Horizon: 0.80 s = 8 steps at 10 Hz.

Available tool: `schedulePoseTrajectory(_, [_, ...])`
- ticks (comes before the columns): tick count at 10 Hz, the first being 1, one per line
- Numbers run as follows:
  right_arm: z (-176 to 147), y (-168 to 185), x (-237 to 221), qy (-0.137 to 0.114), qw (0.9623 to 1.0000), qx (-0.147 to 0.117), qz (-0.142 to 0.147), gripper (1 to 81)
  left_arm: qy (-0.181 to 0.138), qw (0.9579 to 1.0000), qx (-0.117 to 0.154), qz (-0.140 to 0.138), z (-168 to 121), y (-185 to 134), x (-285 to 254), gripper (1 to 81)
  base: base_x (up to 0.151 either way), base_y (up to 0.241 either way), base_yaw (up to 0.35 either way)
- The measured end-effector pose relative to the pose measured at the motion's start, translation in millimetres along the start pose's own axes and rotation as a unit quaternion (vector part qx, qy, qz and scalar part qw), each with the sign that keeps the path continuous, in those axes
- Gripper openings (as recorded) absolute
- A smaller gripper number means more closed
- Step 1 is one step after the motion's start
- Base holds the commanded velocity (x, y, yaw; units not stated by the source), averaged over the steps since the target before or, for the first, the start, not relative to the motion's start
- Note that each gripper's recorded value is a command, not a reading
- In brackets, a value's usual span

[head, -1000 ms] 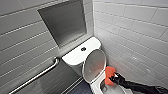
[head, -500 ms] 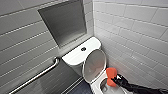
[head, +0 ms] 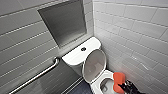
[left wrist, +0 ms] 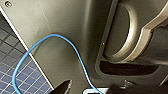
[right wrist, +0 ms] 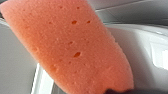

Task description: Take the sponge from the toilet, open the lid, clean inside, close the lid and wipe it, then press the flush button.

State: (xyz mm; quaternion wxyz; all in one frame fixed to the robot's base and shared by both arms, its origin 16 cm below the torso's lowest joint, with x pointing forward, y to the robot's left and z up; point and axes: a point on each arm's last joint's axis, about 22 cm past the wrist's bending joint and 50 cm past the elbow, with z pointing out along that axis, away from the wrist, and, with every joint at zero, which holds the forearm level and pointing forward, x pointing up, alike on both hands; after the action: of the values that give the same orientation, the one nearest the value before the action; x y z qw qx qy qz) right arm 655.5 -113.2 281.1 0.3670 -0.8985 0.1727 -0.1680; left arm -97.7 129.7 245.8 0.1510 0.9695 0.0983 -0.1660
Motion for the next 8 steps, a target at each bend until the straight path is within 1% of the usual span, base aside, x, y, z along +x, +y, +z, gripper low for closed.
schedulePoseTrajectory(2, [-30, 32, -29, -0.004, 0.9998, -0.006, 0.02, 1.0, 0.002, 1.0, 0.0, 0.0, 0, 0, 1, 81.1, 0.0, 0.0, 0.0])
schedulePoseTrajectory(4, [-57, 54, -53, -0.008, 0.9991, -0.011, 0.039, 1.0, 0.003, 1.0, 0.0, 0.0, 0, 0, 1, 81.1, 0.0, 0.0, 0.0])
schedulePoseTrajectory(6, [-78, 59, -59, -0.001, 0.9985, -0.005, 0.055, 1.0, 0.004, 1.0, 0.0, 0.001, 0, 0, 2, 81.1, 0.0, 0.0, 0.0])
schedulePoseTrajectory(8, [-109, 79, -65, 0.013, 0.9976, -0.011, 0.067, 1.0, 0.005, 1.0, -0.001, 0.001, 0, 0, 2, 81.1, 0.0, 0.0, 0.0])
